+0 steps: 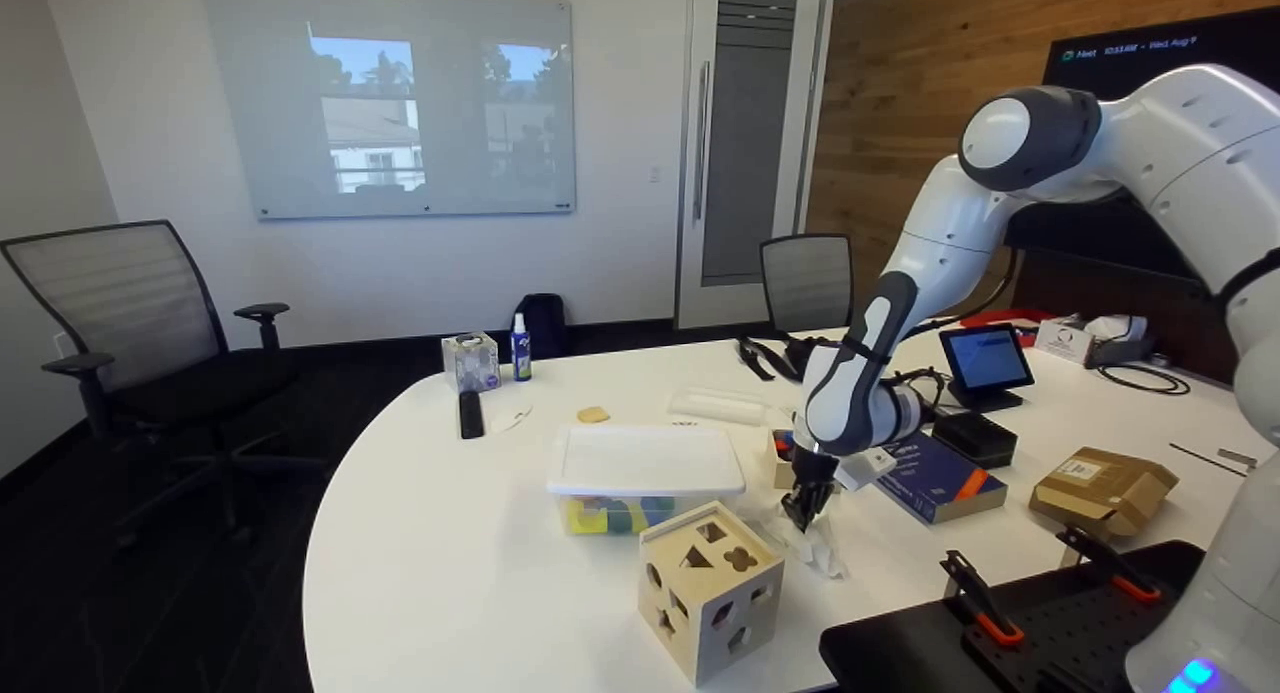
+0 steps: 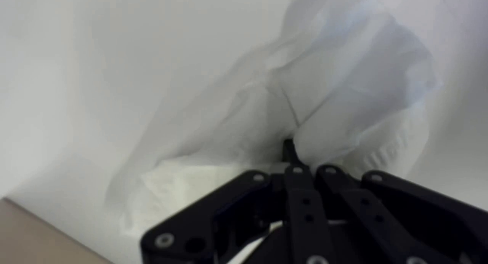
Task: Use the white napkin to wipe the tabletop.
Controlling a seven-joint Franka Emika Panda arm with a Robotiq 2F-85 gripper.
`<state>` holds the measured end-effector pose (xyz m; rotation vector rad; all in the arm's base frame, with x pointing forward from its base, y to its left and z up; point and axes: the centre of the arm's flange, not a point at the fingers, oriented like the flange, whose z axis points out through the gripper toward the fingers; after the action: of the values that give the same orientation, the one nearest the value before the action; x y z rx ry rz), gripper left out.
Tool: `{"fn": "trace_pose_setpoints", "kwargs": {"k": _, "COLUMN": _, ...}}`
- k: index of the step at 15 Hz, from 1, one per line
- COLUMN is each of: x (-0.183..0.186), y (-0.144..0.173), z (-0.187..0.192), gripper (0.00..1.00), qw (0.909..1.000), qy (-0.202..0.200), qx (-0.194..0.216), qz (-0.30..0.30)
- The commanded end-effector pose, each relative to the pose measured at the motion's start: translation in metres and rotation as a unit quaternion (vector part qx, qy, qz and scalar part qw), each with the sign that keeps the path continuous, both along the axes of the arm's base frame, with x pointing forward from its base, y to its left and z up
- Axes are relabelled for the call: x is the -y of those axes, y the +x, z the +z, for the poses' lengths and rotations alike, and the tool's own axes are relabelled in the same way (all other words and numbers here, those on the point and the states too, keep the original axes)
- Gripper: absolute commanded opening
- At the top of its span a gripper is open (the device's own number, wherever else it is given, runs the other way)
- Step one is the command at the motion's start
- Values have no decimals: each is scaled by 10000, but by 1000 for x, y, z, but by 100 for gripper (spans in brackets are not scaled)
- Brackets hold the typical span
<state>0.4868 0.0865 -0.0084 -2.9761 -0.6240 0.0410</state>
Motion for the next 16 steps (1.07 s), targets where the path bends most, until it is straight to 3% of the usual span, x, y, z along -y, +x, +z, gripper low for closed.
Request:
{"fn": "trace_pose_setpoints", "kwargs": {"k": 1, "x": 7, "y": 4, "z": -4, "gripper": 1, "qw": 9992, "qy": -313, "qx": 240, "qz": 14}}
{"fn": "trace_pose_setpoints", "kwargs": {"k": 9, "x": 75, "y": -17, "z": 15, "gripper": 1, "qw": 9927, "qy": -978, "qx": 445, "qz": -548}}
{"fn": "trace_pose_setpoints", "kwargs": {"k": 13, "x": 93, "y": -41, "z": 19, "gripper": 1, "qw": 9923, "qy": -1002, "qx": 128, "qz": -713}}
{"fn": "trace_pose_setpoints", "kwargs": {"k": 16, "x": 84, "y": -59, "z": 17, "gripper": 1, "qw": 9959, "qy": -704, "qx": -268, "qz": -495}}
